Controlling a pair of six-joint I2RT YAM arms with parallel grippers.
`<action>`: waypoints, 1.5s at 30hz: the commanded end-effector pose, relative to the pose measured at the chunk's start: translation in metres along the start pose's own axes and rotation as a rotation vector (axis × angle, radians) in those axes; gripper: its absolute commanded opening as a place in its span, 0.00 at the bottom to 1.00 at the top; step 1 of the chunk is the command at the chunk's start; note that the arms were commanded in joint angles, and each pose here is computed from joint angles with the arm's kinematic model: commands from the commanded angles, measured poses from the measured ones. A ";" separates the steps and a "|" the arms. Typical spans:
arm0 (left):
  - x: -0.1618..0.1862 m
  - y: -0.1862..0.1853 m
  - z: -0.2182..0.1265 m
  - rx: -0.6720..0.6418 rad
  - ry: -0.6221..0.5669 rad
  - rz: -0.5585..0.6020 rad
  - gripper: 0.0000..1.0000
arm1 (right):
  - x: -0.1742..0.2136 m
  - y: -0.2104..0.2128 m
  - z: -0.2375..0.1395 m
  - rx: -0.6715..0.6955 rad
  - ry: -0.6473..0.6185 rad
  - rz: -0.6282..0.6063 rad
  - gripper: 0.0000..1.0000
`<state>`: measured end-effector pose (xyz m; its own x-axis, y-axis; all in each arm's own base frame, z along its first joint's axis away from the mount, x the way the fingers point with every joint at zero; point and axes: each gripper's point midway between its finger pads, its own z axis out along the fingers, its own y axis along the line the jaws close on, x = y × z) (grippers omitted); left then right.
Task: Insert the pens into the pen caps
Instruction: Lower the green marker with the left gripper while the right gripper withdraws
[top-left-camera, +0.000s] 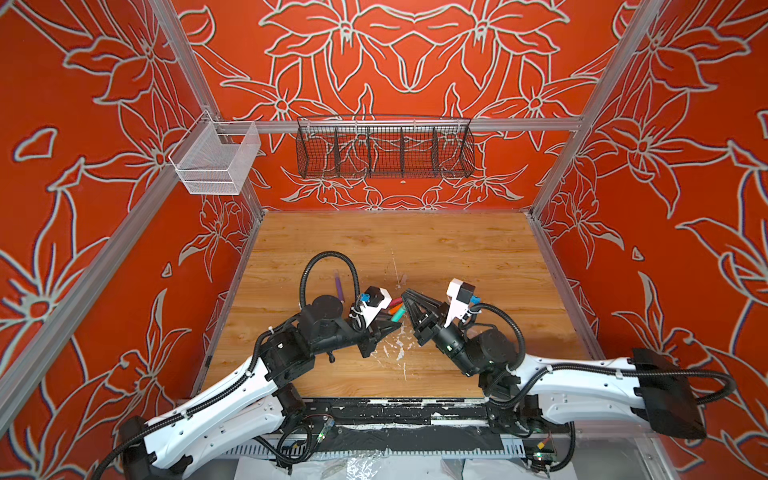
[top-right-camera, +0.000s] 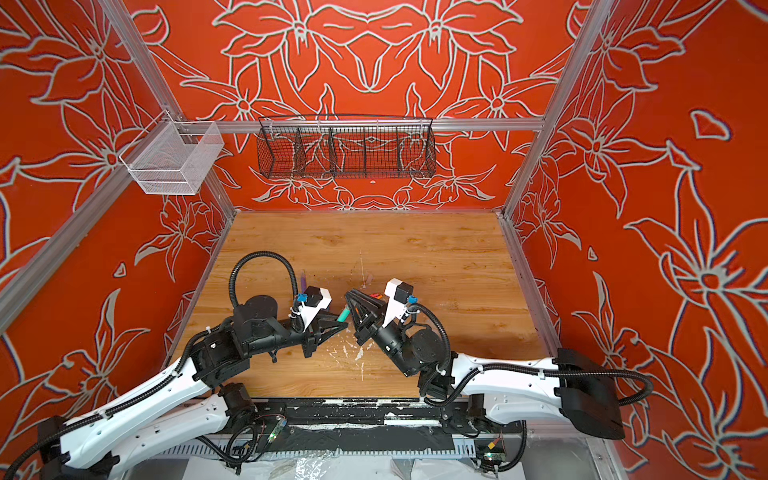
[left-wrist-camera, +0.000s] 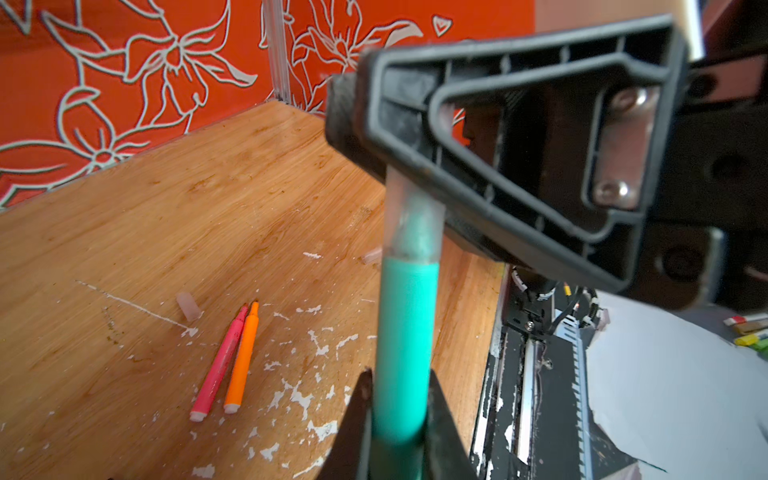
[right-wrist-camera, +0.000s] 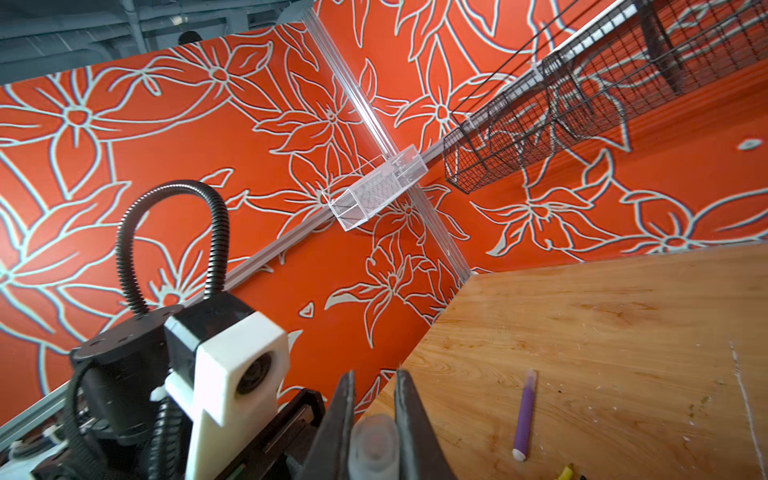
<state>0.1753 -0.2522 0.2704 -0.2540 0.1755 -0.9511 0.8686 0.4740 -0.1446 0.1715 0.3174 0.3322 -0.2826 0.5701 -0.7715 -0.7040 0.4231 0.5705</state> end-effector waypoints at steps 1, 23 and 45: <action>-0.131 0.015 -0.051 -0.129 -0.509 0.029 0.00 | 0.111 0.009 -0.040 -0.129 0.440 -0.121 0.00; 0.048 0.203 -0.060 -1.004 0.072 -0.532 0.00 | -0.067 -0.146 -0.097 0.753 0.220 -0.527 0.77; 0.149 0.249 -0.006 -1.018 0.395 -0.726 0.00 | -0.069 -0.304 -0.186 1.236 0.091 -0.449 0.76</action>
<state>0.3462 -0.1063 0.0975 -0.7831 -0.2162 -0.5831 -0.1512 0.9757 -0.1587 0.2803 0.0122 0.1464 -0.3288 0.1404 -0.9339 0.3290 0.9440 0.0261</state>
